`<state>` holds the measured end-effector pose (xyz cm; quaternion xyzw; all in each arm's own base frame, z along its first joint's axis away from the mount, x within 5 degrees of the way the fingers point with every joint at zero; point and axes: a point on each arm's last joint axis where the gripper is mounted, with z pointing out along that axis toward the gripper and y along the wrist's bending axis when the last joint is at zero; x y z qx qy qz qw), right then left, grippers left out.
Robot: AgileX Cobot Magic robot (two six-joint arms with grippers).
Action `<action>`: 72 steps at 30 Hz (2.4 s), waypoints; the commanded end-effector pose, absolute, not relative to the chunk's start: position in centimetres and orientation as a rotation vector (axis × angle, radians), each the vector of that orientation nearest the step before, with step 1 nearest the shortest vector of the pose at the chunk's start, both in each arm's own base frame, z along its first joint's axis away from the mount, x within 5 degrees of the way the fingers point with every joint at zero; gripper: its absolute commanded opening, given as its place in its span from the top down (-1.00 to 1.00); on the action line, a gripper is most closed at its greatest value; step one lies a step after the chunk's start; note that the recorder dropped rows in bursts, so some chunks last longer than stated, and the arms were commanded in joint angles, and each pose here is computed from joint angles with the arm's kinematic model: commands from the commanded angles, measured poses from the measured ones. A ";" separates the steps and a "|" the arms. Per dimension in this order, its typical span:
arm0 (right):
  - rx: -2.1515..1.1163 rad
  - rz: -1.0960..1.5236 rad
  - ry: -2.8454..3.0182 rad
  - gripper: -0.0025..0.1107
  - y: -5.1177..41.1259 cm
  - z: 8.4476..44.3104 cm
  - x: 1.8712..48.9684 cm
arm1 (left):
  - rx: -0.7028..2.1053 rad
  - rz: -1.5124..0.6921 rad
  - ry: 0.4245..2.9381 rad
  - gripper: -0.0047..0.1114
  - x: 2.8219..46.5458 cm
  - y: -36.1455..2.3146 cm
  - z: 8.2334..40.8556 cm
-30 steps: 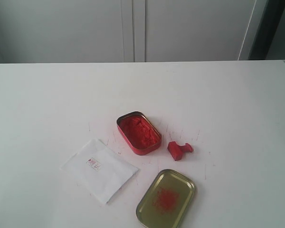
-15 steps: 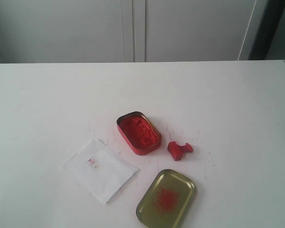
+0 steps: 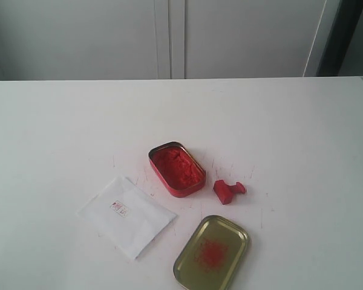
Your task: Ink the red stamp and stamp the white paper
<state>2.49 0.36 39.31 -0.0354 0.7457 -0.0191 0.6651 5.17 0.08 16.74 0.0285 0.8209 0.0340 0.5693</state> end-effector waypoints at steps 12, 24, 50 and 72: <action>-0.071 -0.055 1.588 0.96 0.4 39.4 0.1 | 0.064 0.071 1.932 0.92 5.2 0.0 16.6; -0.070 -0.062 1.422 0.96 0.6 39.0 -4.3 | 0.064 0.071 1.932 0.92 5.2 0.0 16.6; -0.086 -0.034 1.540 0.96 0.5 34.8 -2.0 | 0.064 0.071 1.932 0.92 5.2 0.0 16.6; -0.069 -0.027 1.737 0.96 0.3 25.3 3.5 | 0.064 0.071 1.932 0.92 5.2 0.0 16.6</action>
